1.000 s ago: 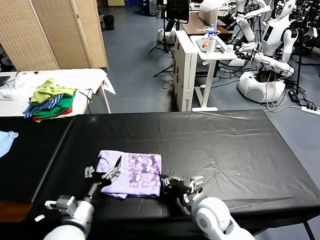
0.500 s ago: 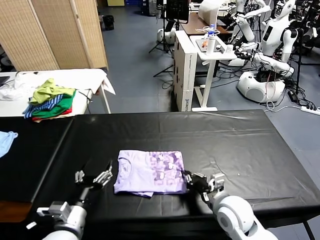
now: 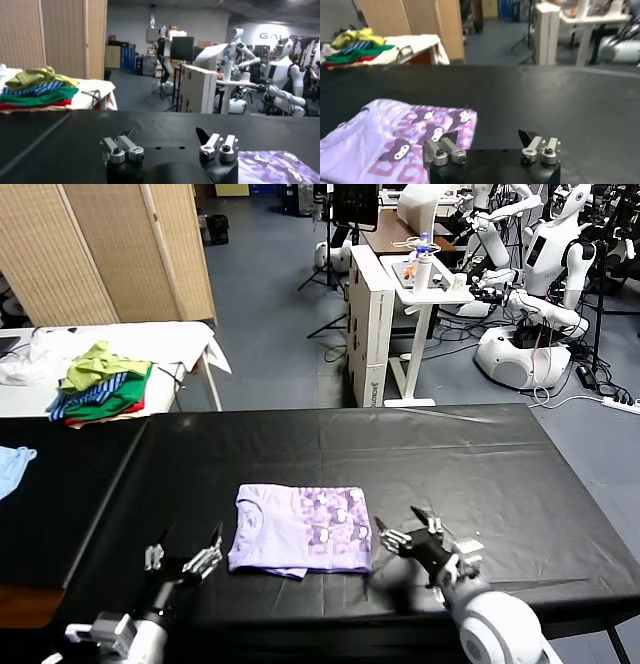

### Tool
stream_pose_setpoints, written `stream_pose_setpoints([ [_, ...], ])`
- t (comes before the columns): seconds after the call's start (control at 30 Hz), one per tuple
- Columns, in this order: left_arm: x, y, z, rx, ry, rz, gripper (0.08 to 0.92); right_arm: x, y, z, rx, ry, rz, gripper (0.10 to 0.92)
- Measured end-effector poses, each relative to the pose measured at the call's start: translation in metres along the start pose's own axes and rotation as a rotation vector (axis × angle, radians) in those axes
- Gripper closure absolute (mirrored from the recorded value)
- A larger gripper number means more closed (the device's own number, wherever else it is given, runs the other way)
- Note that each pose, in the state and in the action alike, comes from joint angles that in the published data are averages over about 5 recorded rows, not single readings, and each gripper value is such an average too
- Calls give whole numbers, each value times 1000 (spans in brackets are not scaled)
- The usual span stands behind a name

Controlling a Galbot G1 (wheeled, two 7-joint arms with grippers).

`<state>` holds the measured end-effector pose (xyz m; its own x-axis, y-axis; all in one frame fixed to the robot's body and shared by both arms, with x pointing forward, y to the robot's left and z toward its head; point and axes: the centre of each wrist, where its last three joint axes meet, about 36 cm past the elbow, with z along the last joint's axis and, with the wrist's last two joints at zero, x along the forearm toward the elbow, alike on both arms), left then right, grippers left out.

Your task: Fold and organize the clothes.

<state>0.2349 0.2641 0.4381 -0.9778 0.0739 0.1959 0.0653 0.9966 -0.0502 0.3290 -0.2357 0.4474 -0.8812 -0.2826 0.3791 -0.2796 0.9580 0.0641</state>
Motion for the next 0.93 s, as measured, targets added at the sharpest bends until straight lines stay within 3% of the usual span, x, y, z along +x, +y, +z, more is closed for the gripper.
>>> stream_pose_setpoints([
  [0.17,17,-6,-1,-3,25,-2,92,36,0,14,31,-89,76,115],
  [0.37,38,-16,-4,20,78,-52,92,80,7,37,56,-150,161,115],
  [0.6,55,-24,-8,37,158,-58,92,121,17,64,23,-66,237,115],
  [0.93,61,-23,-10,34,187,-52,92,135,20,72,14,-19,236,115],
])
